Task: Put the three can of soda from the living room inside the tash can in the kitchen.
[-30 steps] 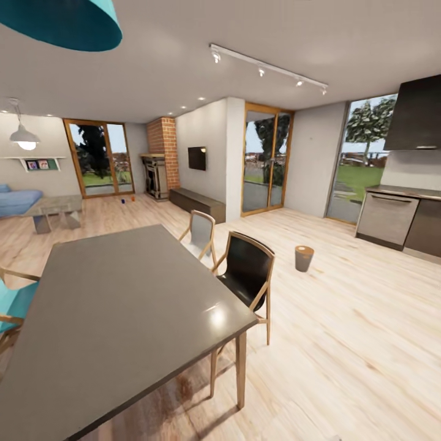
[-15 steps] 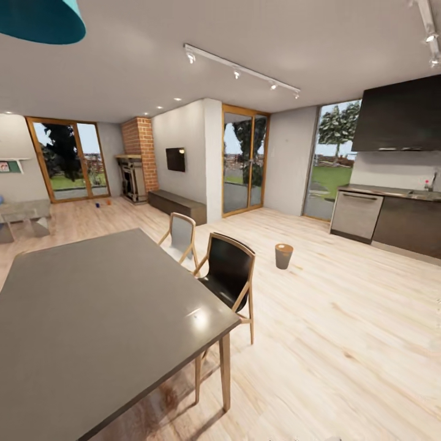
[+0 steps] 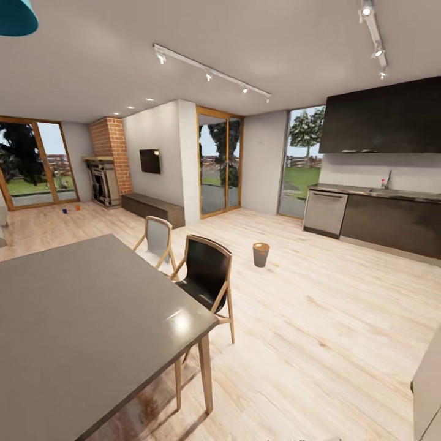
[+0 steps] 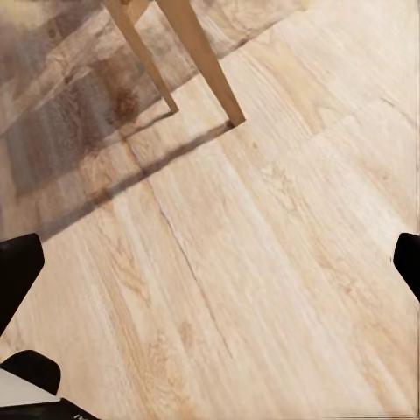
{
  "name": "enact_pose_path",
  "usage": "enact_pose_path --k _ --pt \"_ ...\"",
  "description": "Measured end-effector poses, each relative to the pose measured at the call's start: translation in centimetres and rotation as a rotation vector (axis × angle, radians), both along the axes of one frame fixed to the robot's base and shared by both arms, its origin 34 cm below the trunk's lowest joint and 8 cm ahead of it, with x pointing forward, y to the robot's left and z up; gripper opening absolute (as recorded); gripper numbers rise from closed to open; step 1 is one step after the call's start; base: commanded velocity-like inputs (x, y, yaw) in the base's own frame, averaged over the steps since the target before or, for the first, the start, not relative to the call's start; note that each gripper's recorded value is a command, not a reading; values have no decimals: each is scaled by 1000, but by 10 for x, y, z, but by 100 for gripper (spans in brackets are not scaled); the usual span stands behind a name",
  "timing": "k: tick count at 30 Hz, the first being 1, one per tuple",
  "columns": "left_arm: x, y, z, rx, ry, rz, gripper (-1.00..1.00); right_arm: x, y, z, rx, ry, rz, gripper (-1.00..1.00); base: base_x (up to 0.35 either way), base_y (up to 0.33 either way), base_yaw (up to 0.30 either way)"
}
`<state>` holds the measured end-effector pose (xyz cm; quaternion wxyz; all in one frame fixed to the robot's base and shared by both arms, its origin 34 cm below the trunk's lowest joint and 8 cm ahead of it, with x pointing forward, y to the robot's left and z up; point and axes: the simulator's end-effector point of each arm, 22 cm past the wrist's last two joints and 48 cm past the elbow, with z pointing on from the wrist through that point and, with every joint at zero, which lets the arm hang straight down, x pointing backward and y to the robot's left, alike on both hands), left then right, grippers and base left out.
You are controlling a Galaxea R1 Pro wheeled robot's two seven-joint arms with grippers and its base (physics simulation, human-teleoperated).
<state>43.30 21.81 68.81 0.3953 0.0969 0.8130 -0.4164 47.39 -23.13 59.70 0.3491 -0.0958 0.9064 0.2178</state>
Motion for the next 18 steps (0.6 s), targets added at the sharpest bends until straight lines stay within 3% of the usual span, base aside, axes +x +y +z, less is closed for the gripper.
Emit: enact_pose_path --k 12,18 --pt "1 0 2 0 -6 0 100 2 0 2 0 -7 0 100 1 0 -254" --pt "1 0 2 0 -8 0 100 2 0 3 -1 -10 0 100 110 80 -109"
